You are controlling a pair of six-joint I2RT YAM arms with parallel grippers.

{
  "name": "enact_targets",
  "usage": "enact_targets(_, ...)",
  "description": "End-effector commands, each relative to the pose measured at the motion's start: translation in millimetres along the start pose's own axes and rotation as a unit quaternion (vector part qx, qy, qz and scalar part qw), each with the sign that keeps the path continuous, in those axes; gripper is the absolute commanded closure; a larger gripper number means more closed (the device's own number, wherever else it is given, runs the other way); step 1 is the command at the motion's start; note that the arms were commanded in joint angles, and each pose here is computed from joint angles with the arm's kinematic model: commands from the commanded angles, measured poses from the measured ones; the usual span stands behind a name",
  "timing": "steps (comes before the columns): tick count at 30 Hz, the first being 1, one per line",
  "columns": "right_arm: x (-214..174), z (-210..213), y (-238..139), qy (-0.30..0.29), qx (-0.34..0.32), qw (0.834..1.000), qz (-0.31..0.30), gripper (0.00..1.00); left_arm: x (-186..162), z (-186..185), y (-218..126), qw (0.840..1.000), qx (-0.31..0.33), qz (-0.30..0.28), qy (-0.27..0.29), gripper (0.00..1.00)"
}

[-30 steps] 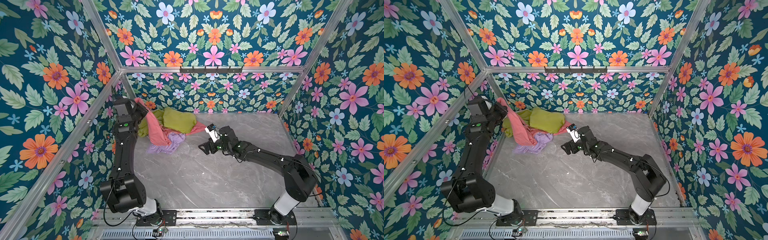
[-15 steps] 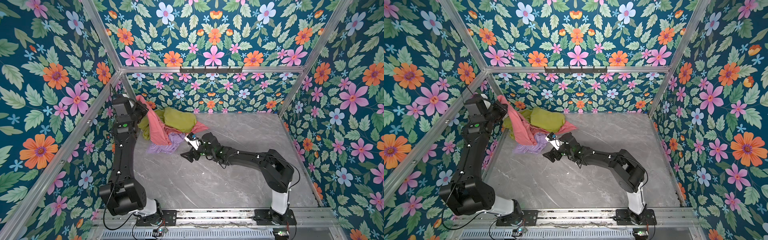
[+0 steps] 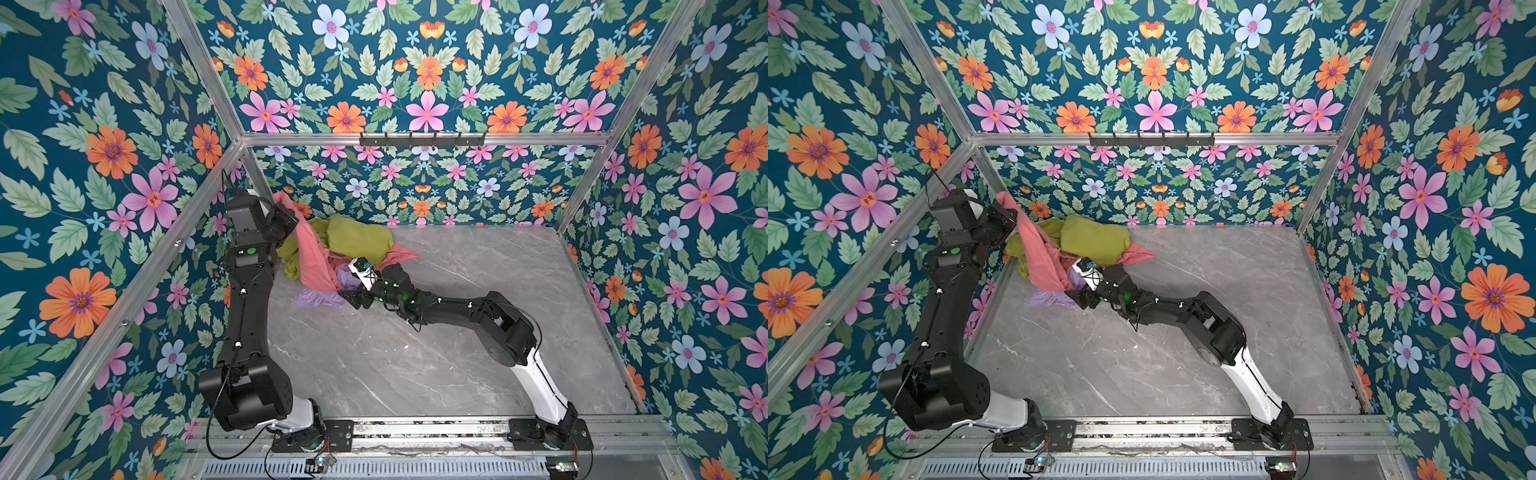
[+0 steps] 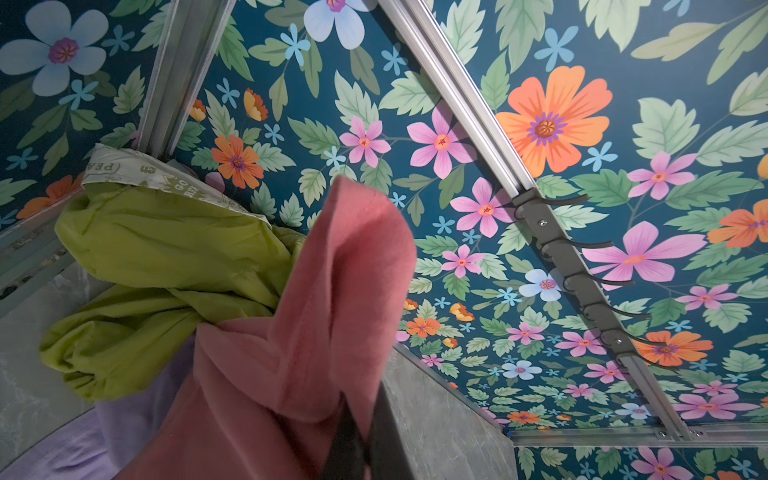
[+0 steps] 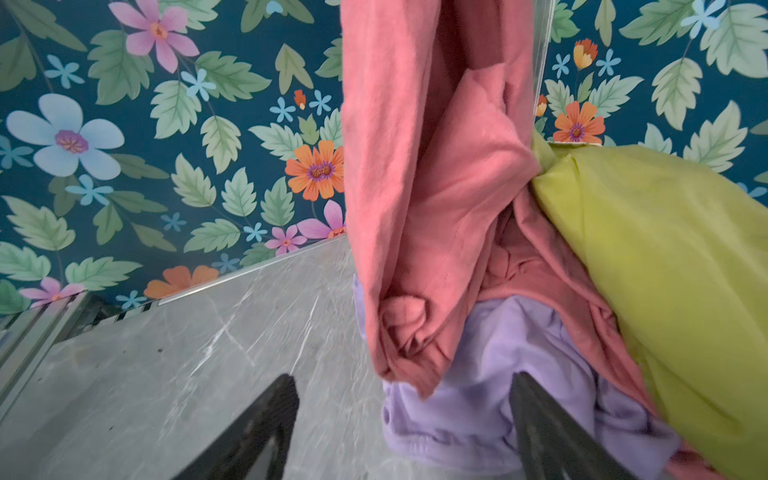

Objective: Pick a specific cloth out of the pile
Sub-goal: 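Reach the right gripper to the pink cloth below the left gripper and grasp it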

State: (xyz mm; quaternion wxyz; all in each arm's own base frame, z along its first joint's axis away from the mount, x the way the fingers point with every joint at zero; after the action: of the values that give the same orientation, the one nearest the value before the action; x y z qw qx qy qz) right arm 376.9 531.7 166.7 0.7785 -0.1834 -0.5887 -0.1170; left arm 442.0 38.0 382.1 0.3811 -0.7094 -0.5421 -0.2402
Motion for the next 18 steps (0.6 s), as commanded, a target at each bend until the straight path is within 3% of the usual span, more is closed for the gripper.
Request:
enact_targets(1,-7,-4,14,0.017,-0.004,1.000,0.011,0.19,7,-7,-2,1.000,-0.012,-0.012,0.006,1.00)
enact_targets(12,-32,-5,38,0.046,0.008,0.998,0.040,0.23,5,-6,-2,1.000,-0.015,-0.013,0.001,1.00)
enact_targets(18,-39,-5,45,0.055,0.013,0.997,0.049,0.41,3,-5,-2,1.000,-0.017,-0.012,-0.002,1.00)
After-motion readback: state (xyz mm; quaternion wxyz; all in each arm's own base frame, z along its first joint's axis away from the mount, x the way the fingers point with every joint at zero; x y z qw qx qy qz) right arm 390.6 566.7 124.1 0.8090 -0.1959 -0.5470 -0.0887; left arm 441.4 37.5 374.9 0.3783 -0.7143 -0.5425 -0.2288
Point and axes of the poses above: each gripper's point midway between its finger pads, its own y axis out along the fingers, its own z axis along the line the jaws close on, x = y × z, the point moved 2 cm from there along -y, back along the fingers, and after that the axes turned 9 degrees about y, right-handed, at the moved point
